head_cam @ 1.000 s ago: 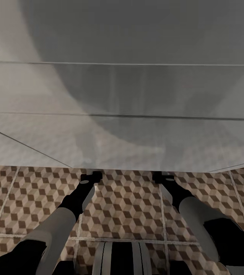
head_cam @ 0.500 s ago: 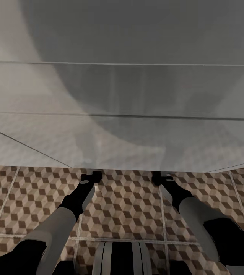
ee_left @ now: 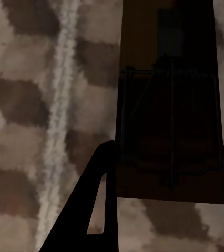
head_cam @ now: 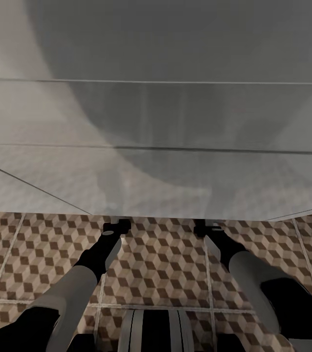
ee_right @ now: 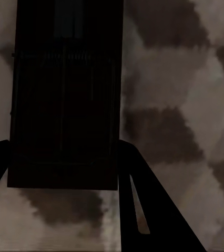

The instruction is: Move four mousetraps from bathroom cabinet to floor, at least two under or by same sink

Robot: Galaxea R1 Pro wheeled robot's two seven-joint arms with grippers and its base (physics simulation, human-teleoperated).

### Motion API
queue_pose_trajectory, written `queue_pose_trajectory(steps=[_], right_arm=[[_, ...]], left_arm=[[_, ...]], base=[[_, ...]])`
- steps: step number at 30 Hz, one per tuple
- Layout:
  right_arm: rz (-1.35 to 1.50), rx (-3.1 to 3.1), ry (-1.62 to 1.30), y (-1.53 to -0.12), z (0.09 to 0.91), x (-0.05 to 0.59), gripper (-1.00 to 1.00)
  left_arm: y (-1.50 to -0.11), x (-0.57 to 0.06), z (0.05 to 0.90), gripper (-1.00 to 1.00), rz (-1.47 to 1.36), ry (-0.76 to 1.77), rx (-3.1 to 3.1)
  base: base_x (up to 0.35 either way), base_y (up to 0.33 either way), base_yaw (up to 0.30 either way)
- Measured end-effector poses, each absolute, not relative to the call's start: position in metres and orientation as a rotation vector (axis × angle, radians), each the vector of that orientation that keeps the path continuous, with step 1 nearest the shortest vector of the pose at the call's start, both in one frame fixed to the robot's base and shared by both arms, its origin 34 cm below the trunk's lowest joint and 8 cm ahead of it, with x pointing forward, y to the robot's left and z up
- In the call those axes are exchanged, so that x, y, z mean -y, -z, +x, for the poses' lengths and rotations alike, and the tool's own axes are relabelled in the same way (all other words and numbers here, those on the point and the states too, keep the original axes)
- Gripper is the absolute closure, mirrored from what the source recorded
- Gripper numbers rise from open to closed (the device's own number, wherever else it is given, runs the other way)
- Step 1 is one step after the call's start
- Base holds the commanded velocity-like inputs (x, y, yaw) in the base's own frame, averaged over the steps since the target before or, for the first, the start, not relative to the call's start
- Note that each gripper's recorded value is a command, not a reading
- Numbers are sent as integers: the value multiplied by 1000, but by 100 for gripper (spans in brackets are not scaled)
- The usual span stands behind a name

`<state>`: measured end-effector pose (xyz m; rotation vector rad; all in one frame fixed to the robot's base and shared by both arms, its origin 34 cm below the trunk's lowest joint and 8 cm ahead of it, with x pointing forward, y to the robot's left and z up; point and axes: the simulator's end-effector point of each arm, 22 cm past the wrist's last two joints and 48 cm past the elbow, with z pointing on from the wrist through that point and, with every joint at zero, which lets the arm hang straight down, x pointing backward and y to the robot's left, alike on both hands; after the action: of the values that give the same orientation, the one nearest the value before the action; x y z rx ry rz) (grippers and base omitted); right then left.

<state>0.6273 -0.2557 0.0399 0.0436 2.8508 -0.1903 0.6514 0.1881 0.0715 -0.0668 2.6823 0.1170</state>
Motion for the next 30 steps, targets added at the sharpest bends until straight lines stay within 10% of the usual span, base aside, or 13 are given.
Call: queue_pose_trajectory(steps=[30], right_arm=[[41,-2893,192,-41,629,256,100]], left_arm=[[-71,-187,651,100,-67,-113,-2685]], base=[[0,0,0]])
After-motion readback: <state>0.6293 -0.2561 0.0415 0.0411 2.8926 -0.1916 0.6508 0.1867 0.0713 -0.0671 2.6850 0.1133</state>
